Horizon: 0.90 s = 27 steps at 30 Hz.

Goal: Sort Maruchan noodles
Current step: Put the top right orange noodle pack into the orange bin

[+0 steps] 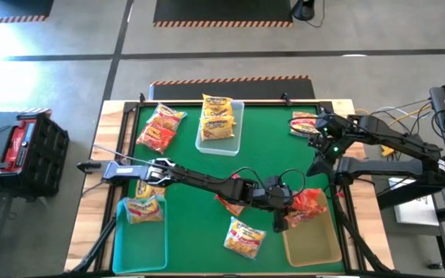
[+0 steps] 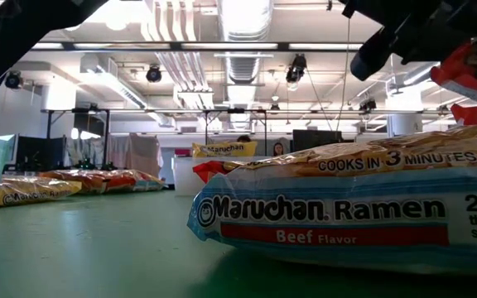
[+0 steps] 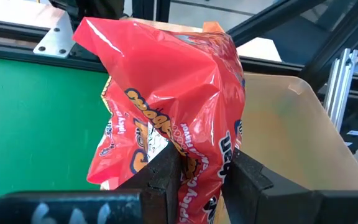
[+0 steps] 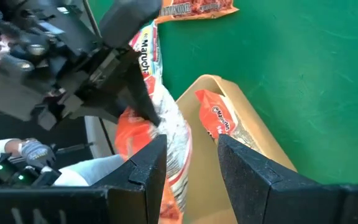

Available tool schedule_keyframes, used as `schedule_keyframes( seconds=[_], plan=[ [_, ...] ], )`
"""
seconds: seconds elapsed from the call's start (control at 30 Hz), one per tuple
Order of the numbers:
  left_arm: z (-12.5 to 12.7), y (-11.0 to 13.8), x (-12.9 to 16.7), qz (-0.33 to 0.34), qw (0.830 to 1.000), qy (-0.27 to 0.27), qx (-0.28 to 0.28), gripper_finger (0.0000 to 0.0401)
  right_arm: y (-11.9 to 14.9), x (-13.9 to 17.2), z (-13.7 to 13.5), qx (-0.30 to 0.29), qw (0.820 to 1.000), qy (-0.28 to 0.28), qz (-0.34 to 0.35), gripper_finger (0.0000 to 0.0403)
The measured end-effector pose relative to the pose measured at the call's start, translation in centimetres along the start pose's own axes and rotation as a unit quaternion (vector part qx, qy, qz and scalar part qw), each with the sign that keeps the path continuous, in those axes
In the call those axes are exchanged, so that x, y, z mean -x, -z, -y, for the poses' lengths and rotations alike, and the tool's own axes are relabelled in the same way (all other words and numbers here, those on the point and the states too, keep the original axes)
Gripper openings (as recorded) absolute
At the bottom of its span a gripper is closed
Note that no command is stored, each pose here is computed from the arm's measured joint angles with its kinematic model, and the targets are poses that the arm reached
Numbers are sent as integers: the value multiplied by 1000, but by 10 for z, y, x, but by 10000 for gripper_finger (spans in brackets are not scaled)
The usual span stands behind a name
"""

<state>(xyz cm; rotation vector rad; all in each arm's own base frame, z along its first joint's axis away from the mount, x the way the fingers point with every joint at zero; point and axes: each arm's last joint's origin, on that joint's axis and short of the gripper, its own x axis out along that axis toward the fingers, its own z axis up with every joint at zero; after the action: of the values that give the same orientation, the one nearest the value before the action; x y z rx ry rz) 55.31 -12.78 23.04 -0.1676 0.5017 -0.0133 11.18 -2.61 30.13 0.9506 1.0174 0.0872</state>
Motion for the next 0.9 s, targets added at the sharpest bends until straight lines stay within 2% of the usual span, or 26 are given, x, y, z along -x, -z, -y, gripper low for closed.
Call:
schedule_keyframes(
  seconds=[0.47, 0.73, 0.9],
  plan=[
    [-2, 5, -3, -12, 1000, -7, 2, 81, 0, 0, 0, 17, 1000, 1, 0, 134],
    [-5, 13, -10, -20, 1000, -11, 4, 136, 0, 0, 0, 29, 1000, 1, -1, 134],
    [-9, 16, -13, -13, 998, -52, 11, 163, 0, 0, 0, 29, 1000, 1, -1, 134]
  ],
)
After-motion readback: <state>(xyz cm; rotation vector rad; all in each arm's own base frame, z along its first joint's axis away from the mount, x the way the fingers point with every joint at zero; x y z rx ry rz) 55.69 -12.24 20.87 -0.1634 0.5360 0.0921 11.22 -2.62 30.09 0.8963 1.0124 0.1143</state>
